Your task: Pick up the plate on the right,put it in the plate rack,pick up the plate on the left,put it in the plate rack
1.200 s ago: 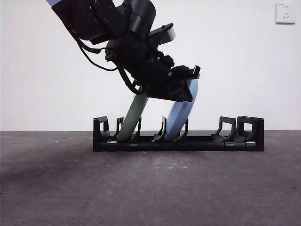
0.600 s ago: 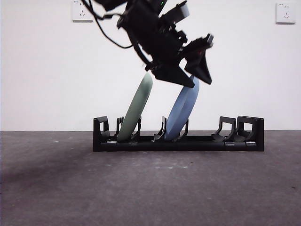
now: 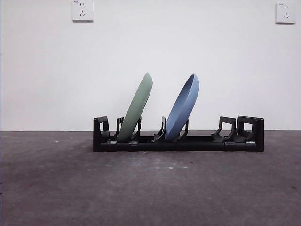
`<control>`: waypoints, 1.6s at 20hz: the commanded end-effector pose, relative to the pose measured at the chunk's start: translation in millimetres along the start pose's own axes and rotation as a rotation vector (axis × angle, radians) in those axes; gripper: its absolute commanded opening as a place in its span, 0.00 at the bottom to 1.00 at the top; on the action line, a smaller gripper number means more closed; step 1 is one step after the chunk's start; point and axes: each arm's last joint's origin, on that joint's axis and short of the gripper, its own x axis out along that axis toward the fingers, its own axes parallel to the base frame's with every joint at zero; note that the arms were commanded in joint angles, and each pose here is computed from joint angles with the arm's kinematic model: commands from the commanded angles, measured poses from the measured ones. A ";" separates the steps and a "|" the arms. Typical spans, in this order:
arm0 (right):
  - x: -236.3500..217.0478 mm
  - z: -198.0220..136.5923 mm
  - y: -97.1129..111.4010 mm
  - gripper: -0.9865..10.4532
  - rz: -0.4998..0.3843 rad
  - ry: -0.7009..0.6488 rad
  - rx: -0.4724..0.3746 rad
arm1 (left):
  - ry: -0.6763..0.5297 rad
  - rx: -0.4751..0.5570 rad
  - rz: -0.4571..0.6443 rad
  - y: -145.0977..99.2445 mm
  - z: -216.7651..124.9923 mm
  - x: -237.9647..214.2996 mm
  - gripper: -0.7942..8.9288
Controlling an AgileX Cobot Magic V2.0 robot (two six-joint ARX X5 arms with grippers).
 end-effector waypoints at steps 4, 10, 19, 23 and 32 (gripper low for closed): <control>1.6 -3.3 2.0 0.33 0.082 0.037 -0.007 | -0.029 0.017 0.004 -27.2 -34.5 -111.0 0.34; 1.5 -3.3 2.7 0.33 0.107 0.039 -0.006 | -0.079 0.020 0.008 -44.2 -68.9 -174.6 0.34; 1.4 -3.4 3.7 0.33 0.141 0.042 -0.005 | -0.059 0.013 0.007 -44.4 -71.1 -174.7 0.34; 1.4 -3.4 3.7 0.08 0.141 0.042 -0.005 | -0.049 0.011 0.006 -43.4 -69.3 -170.9 0.06; 1.4 -3.4 3.5 0.08 0.137 0.041 -0.001 | -0.043 0.010 0.006 -42.8 -68.4 -168.8 0.08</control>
